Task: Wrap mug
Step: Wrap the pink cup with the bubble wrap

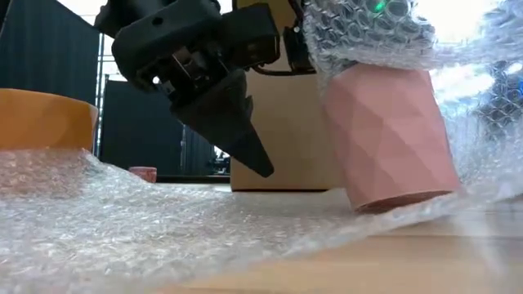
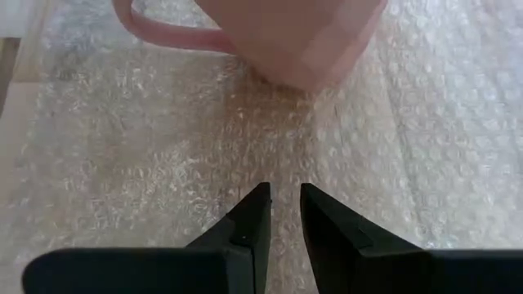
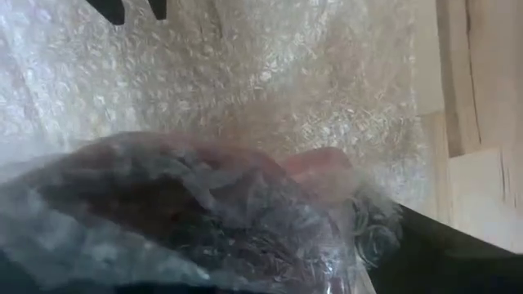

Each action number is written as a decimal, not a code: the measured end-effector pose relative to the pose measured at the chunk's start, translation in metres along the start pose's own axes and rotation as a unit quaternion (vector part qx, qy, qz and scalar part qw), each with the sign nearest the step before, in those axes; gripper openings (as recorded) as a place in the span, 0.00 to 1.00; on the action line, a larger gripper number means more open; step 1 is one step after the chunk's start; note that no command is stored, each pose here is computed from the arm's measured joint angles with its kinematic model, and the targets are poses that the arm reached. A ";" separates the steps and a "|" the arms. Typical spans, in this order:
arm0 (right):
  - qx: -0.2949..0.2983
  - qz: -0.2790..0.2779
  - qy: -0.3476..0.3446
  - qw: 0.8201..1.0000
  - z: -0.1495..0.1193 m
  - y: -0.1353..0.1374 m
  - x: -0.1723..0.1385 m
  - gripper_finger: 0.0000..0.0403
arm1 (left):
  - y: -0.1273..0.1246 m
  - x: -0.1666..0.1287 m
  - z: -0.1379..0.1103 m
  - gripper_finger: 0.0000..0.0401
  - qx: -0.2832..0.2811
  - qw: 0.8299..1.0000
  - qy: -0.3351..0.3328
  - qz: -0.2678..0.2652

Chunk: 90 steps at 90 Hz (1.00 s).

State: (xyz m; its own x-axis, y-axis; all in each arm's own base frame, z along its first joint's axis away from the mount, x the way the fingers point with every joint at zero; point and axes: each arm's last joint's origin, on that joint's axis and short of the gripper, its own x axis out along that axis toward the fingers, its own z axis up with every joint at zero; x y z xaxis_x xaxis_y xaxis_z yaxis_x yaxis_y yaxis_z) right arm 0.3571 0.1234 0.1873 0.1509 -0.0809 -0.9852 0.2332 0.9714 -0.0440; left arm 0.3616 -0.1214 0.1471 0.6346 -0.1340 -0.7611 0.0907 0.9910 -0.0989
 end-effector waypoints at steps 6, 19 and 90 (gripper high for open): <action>0.003 0.001 0.002 1.000 -0.001 0.001 0.000 0.56 | 0.000 0.000 -0.001 0.14 0.000 1.000 0.003 0.001; 0.003 0.005 -0.004 1.000 -0.005 0.005 -0.006 0.56 | 0.000 0.000 -0.002 0.14 0.001 1.000 0.009 0.002; -0.022 0.016 -0.026 0.999 -0.022 0.027 -0.025 0.56 | -0.016 -0.049 0.050 0.14 0.115 0.992 -0.033 0.030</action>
State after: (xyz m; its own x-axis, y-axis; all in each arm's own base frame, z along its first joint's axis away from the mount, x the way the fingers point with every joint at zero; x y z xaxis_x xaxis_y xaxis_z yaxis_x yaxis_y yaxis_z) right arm 0.3381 0.1563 0.2066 0.2074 -0.0596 -0.9764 0.1849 0.9825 -0.0207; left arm 0.3679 -0.1306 0.2179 0.6924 -0.0834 -0.7167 0.2201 0.9704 0.0997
